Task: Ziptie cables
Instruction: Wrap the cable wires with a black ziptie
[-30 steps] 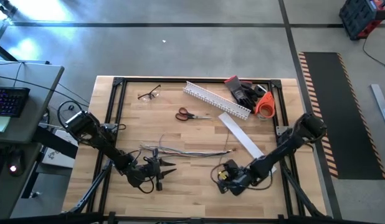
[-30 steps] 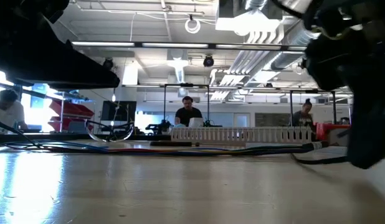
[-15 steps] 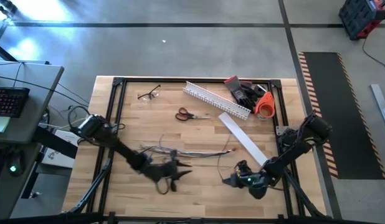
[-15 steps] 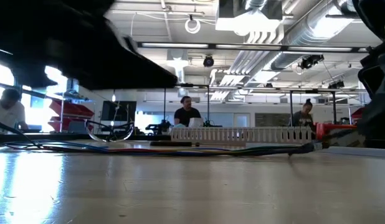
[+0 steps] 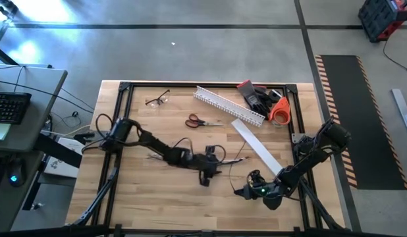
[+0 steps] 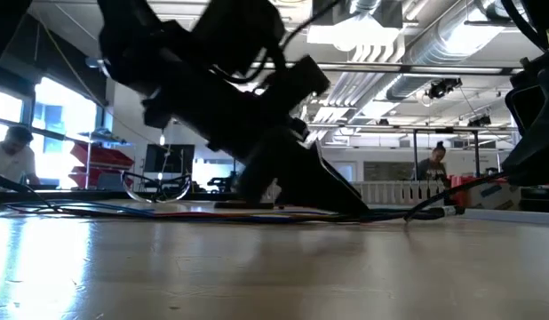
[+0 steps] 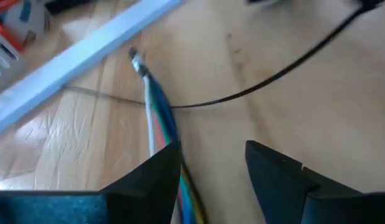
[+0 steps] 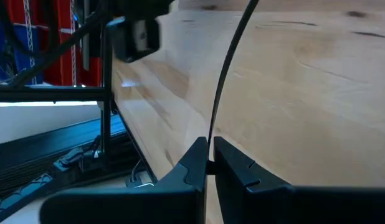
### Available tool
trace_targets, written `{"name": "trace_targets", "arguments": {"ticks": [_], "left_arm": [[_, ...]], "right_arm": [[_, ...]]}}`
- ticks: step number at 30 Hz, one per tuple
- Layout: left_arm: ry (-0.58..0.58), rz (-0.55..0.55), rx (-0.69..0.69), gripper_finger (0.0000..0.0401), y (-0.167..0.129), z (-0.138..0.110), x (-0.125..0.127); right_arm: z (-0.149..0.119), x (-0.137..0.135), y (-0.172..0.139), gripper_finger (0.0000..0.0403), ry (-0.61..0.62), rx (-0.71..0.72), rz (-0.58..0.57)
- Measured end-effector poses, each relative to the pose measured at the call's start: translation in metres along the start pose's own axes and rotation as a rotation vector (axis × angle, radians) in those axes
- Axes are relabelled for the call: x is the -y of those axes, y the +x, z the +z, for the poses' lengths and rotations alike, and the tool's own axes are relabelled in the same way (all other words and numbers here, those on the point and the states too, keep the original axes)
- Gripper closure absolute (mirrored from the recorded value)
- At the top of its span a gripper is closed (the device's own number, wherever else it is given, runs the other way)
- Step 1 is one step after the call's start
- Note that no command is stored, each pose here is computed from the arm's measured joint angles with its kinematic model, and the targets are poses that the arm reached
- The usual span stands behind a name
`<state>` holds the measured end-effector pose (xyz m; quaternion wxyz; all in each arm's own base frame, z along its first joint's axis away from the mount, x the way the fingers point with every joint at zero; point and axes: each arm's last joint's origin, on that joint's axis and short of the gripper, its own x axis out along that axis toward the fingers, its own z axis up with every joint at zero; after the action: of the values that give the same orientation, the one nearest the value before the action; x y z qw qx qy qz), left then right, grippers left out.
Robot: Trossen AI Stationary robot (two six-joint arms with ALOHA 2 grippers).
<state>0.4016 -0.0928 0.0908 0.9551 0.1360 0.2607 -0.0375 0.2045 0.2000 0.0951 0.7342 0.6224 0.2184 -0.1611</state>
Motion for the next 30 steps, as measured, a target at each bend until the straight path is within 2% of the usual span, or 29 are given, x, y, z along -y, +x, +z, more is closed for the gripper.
{"name": "trace_targets", "arguments": {"ticks": [5, 8, 13, 16, 21, 25, 30], "left_arm": [[-0.007, 0.023, -0.082, 0.0242, 0.02, 0.0, -0.007], [-0.025, 0.036, -0.109, 0.026, 0.029, -0.001, -0.01], [-0.028, 0.058, -0.117, 0.0343, 0.034, 0.0, -0.015], [0.013, 0.1, -0.128, 0.0391, 0.036, 0.005, -0.016], [0.113, 0.182, -0.157, 0.0396, 0.029, 0.03, -0.02], [0.115, 0.194, -0.047, 0.0399, 0.018, 0.066, -0.021], [0.132, 0.154, -0.035, 0.04, 0.015, 0.072, -0.009]], "right_arm": [[0.0, -0.001, 0.0, 0.0403, -0.024, 0.005, 0.01], [0.0, -0.001, 0.0, 0.0403, -0.026, 0.012, 0.013], [0.0, -0.001, 0.0, 0.0403, -0.039, 0.011, 0.017], [0.0, -0.001, 0.0, 0.0403, -0.039, 0.01, 0.017], [0.002, -0.002, 0.002, 0.0403, -0.036, 0.009, 0.013], [0.007, -0.006, 0.007, 0.0403, -0.055, -0.019, 0.007], [0.018, -0.015, 0.02, 0.0403, -0.097, 0.002, -0.005]]}}
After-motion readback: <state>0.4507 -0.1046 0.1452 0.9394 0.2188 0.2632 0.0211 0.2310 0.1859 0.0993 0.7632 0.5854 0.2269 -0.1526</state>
